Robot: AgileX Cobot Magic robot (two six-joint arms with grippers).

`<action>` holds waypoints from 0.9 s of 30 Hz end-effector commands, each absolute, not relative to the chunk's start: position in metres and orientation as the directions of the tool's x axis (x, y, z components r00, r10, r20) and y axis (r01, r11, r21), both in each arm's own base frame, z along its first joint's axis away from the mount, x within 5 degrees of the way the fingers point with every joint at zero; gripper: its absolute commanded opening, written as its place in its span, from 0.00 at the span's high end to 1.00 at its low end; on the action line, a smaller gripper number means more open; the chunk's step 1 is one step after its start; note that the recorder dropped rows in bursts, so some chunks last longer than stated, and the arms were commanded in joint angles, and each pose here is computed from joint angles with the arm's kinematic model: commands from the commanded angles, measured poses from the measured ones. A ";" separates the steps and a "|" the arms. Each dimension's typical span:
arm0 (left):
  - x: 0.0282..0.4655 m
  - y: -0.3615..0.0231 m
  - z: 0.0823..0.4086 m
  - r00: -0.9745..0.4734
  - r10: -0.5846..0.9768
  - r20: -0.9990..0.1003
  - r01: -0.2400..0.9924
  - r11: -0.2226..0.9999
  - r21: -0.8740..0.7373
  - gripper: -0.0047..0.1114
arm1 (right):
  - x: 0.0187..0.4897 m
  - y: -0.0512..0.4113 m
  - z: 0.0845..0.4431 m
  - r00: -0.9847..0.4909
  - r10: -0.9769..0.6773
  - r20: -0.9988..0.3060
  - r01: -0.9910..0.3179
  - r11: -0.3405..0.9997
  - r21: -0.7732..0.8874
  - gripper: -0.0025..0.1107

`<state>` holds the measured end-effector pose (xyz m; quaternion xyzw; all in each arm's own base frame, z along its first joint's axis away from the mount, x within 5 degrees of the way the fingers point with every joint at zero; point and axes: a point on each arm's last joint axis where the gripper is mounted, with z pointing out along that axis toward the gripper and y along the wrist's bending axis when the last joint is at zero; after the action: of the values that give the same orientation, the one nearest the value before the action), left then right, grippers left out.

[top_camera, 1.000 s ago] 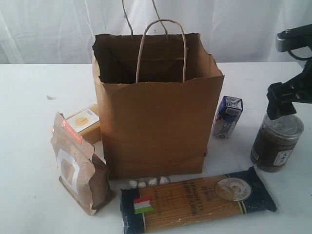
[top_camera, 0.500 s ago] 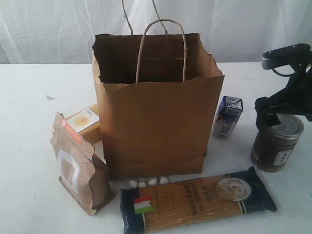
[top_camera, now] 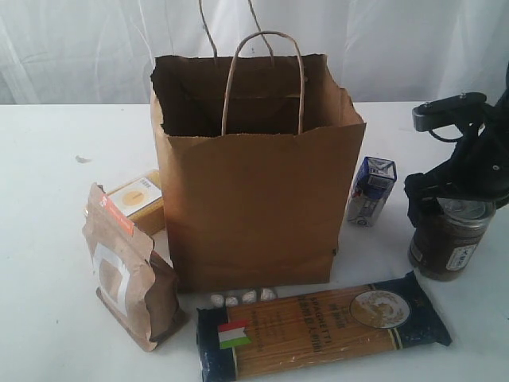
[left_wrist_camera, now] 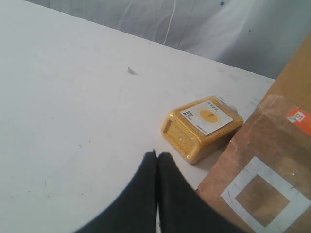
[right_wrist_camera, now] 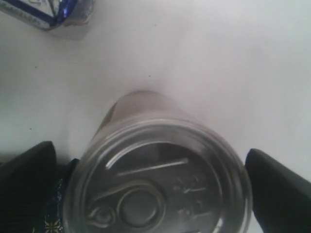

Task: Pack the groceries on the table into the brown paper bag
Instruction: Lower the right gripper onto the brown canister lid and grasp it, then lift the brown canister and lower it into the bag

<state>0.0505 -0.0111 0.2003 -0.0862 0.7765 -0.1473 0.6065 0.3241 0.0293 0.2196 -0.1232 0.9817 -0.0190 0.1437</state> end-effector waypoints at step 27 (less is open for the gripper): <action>0.051 -0.012 0.199 -0.253 -0.319 -0.913 0.050 0.938 -0.342 0.95 | 0.250 0.036 0.381 -0.704 -0.145 -0.696 -0.216 0.976 0.015 0.98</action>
<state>0.0505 -0.0111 0.2003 -0.0862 0.7765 -0.1473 0.6065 0.2686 0.0304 0.3432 -0.0977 0.9455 0.0206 0.3101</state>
